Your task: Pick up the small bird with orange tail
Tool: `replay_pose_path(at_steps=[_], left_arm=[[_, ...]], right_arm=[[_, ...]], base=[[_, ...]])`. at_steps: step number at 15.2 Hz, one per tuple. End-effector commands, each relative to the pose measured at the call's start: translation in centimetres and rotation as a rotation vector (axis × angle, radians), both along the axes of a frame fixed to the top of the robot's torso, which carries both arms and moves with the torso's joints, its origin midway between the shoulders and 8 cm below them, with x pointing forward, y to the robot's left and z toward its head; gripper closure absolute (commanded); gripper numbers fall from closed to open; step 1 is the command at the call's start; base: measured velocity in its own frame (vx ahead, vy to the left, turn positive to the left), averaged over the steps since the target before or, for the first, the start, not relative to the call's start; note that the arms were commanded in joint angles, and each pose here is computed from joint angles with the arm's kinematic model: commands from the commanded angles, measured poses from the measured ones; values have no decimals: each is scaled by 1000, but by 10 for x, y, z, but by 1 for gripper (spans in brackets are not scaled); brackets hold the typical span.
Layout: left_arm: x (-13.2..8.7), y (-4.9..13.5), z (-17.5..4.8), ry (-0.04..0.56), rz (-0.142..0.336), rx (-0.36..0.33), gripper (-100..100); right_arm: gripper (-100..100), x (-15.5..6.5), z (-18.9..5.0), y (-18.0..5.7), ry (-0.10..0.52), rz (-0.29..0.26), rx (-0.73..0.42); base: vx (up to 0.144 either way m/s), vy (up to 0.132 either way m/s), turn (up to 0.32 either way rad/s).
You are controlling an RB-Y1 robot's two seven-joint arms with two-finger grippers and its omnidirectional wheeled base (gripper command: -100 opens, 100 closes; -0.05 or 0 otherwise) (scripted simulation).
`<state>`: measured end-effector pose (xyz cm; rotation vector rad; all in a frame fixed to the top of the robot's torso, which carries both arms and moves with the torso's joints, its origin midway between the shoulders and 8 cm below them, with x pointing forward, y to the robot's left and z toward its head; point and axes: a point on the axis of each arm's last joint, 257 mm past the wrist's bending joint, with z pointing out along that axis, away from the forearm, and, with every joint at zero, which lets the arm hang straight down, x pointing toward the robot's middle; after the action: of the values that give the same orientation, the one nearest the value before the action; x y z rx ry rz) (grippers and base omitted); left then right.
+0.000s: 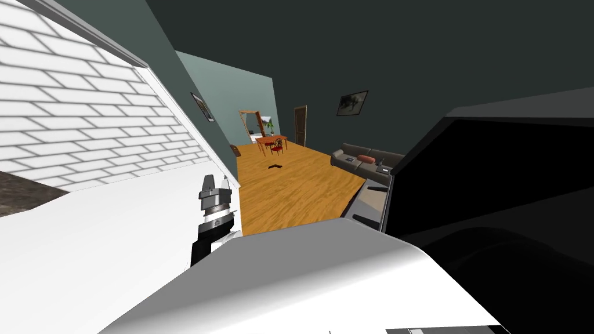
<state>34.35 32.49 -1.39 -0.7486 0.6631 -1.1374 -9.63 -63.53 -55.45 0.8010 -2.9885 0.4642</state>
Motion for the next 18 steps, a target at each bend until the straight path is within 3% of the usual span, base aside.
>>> replay_pose_path(at_steps=[1, 4, 6, 8, 11, 12, 16, 18], left_arm=[[0, 0, 0, 0, 0, 0, 0], [0, 0, 0, 0, 0, 0, 0], [0, 0, 0, 0, 0, 0, 0], [0, 0, 0, 0, 0, 0, 0], [0, 0, 0, 0, 0, 0, 0], [0, 0, 0, 0, 0, 0, 0], [0, 0, 0, 0, 0, 0, 0], [0, 0, 0, 0, 0, 0, 0]], right_arm=[[-100, 6, -2, 0, 4, 14, 0], [-100, 25, -6, 0, -1, 34, 4], [-100, 25, -6, 0, 2, 37, 3], [-100, 43, -12, 3, -6, 50, 14], [-100, 42, -12, 3, 0, 56, 12], [100, 42, -12, 3, 0, 57, 12], [100, 45, -10, -1, -4, 59, 4], [100, 26, -7, 0, 1, 39, 3]], base=[[-11, -5, -77], [-15, -7, -118], [-13, -2, -51], [-16, -4, -121], [-16, -2, -55], [0, 0, 0], [1, -5, 10], [15, 8, 126]])
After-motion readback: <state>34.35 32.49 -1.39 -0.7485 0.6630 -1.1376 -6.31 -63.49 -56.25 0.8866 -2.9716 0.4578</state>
